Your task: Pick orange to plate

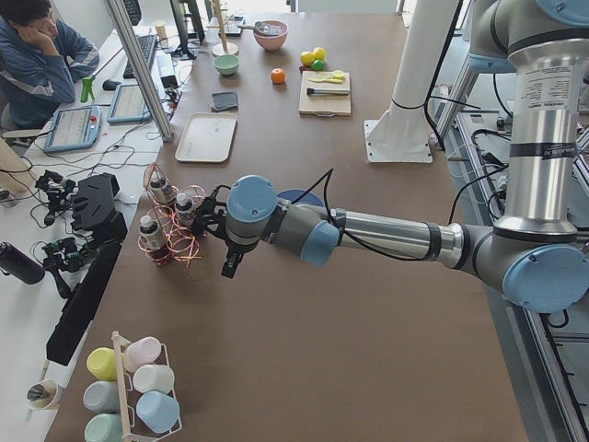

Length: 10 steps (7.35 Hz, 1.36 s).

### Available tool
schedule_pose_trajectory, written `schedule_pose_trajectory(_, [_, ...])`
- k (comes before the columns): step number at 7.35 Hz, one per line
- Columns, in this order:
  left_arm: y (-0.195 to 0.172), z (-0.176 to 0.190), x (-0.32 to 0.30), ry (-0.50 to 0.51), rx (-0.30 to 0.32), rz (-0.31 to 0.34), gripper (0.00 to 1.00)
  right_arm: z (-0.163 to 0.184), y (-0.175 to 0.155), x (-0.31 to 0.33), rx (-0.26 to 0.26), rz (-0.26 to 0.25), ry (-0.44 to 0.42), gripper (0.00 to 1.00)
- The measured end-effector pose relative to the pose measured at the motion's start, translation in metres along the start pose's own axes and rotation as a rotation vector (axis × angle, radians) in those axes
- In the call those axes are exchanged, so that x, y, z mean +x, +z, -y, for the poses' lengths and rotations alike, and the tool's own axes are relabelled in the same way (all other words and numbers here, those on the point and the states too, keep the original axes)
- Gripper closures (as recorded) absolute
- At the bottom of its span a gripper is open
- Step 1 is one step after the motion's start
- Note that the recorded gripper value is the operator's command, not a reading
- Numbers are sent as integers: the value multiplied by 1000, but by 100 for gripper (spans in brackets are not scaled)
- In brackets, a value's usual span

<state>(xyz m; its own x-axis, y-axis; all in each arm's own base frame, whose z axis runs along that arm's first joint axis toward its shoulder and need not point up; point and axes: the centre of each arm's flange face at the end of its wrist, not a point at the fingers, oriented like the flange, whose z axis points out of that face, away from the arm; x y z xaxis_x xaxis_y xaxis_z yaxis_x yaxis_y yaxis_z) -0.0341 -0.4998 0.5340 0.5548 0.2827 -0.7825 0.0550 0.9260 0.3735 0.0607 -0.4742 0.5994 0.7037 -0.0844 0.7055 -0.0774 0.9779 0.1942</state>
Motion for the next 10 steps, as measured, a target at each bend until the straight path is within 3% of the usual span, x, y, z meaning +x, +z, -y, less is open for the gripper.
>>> schedule_pose_trajectory(2, [58, 0, 44, -82, -24, -9, 2, 19, 16, -59, 7, 30, 73, 0])
schedule_pose_trajectory(4, [130, -16, 92, -198, -10, 9, 2, 23, 49, -121, 21, 17, 125, 0])
schedule_pose_trajectory(7, [226, -63, 140, -221, -10, -9, 3, 19, 71, -150, 24, 9, 124, 0])
schedule_pose_trajectory(9, [254, -91, 136, -205, -17, -41, 25, 18, 73, -152, 22, 9, 121, 0])
schedule_pose_trajectory(10, [257, -100, 137, -197, -24, -50, 52, 18, 73, -153, 22, 10, 119, 0])
